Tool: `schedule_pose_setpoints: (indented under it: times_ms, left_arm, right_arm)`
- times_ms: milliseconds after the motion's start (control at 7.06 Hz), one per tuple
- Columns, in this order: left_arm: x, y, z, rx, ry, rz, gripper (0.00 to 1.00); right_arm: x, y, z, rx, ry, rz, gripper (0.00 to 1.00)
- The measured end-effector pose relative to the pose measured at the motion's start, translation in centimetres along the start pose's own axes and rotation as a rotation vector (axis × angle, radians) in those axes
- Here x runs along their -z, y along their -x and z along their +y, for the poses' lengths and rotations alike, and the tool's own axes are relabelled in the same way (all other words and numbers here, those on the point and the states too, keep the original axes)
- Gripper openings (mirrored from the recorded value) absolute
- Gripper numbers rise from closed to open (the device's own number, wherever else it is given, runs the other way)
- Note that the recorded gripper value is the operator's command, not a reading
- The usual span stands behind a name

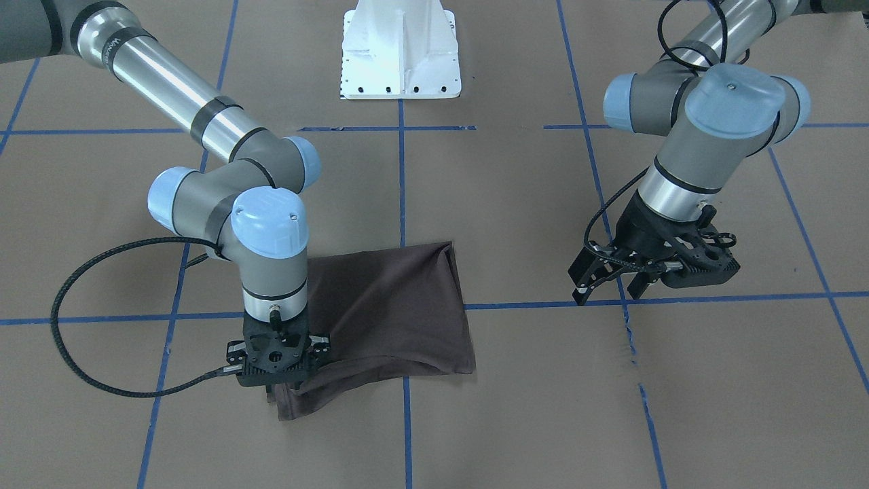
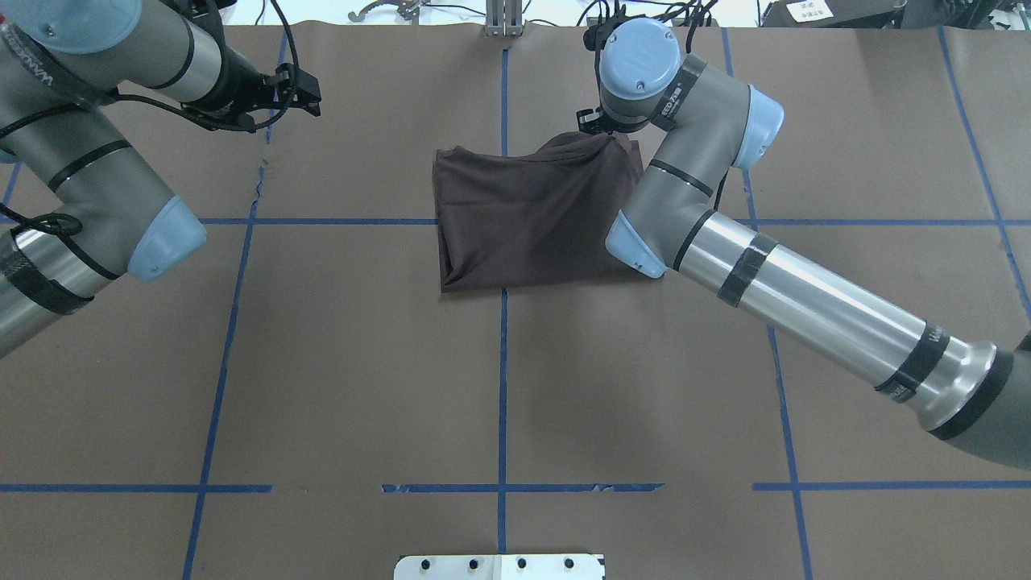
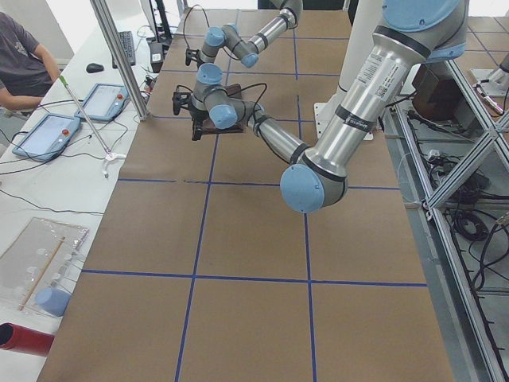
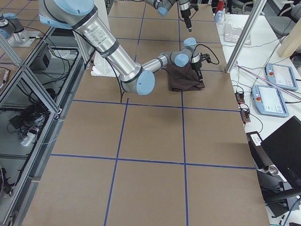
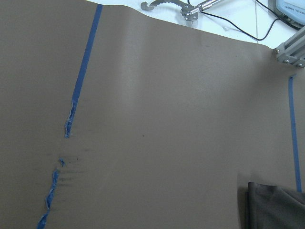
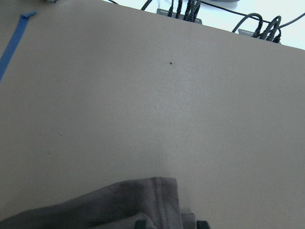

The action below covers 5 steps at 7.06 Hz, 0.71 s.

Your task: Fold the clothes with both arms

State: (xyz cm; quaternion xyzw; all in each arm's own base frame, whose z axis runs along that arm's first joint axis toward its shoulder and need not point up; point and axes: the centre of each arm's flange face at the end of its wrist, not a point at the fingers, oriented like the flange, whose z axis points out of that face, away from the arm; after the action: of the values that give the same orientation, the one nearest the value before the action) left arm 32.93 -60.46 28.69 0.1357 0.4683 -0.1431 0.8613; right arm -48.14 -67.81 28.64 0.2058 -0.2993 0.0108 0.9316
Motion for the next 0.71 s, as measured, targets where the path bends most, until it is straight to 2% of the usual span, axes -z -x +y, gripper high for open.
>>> schedule_pose_setpoints:
  times_ms: [283, 425, 708]
  left_arm:
    - [0.7, 0.7, -1.0, -0.017, -0.004, 0.004, 1.00]
    - [2.0, 2.5, -2.6, -0.068, 0.002, 0.006, 1.00]
    - [5.8, 12.0, -6.9, -0.216, 0.017, -0.032, 1.00]
  right_arm:
    - [3.3, -8.7, -4.3, -0.040, 0.146, -0.106, 1.00]
    - [5.7, -15.0, -4.3, -0.042, 0.206, -0.118, 1.00]
    - [11.8, -28.7, -1.0, 0.020, 0.295, -0.061, 1.00]
